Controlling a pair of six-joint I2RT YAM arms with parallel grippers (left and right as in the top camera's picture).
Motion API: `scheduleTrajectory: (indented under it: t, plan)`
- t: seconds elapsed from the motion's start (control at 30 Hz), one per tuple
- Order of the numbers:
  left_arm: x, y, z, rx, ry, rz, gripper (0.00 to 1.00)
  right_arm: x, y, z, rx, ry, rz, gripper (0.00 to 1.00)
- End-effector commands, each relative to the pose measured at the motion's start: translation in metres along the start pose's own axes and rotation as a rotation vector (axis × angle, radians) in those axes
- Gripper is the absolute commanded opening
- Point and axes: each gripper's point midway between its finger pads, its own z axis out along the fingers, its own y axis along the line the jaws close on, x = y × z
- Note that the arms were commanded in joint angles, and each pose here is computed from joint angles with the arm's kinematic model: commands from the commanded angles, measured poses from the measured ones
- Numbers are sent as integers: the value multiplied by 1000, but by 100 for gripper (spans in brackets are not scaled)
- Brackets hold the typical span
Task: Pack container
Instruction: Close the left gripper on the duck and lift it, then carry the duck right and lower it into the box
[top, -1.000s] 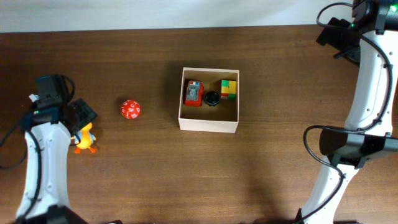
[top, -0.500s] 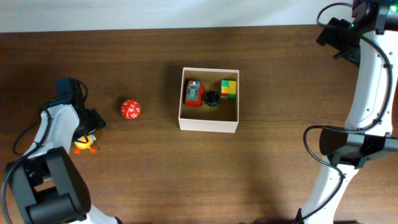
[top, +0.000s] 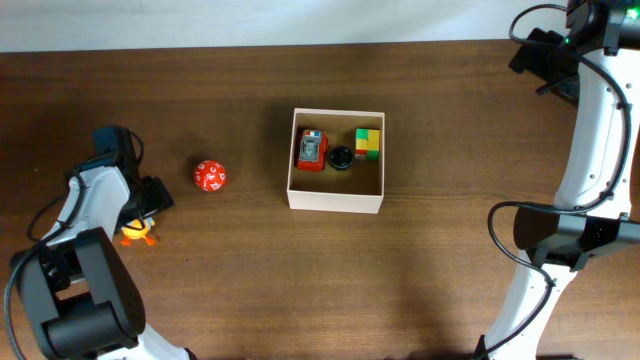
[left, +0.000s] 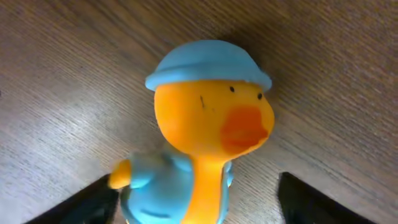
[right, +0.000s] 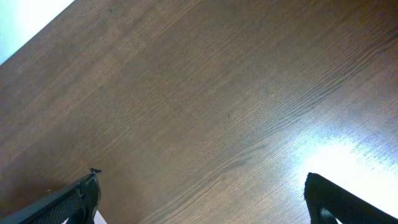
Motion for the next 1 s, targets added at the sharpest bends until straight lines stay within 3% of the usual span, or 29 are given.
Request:
scheduleTrajectory:
  t: [0.0,0.07,0.3,0.33,0.67,0.97]
  plan:
    - [7,-8,6,50,31,12,72,-1,-4,-10,-5,-16,9,99]
    - [8,-10,5,62,34,12,69,-1,-4,-10,-5,-16,9,99]
    - [9,-15,5,87,42,12,15,-1,-4,-10,-5,-16,9,99]
    - [10,-17,5,100,45,12,2,-1,-4,-10,-5,-16,9,99]
    - [6,-30,-6,180,58,11,2,-1,-4,-10,-5,-16,9,99]
    - [-33,-35,-63,249,-8,2,2,-1,-4,-10,-5,-16,9,99]
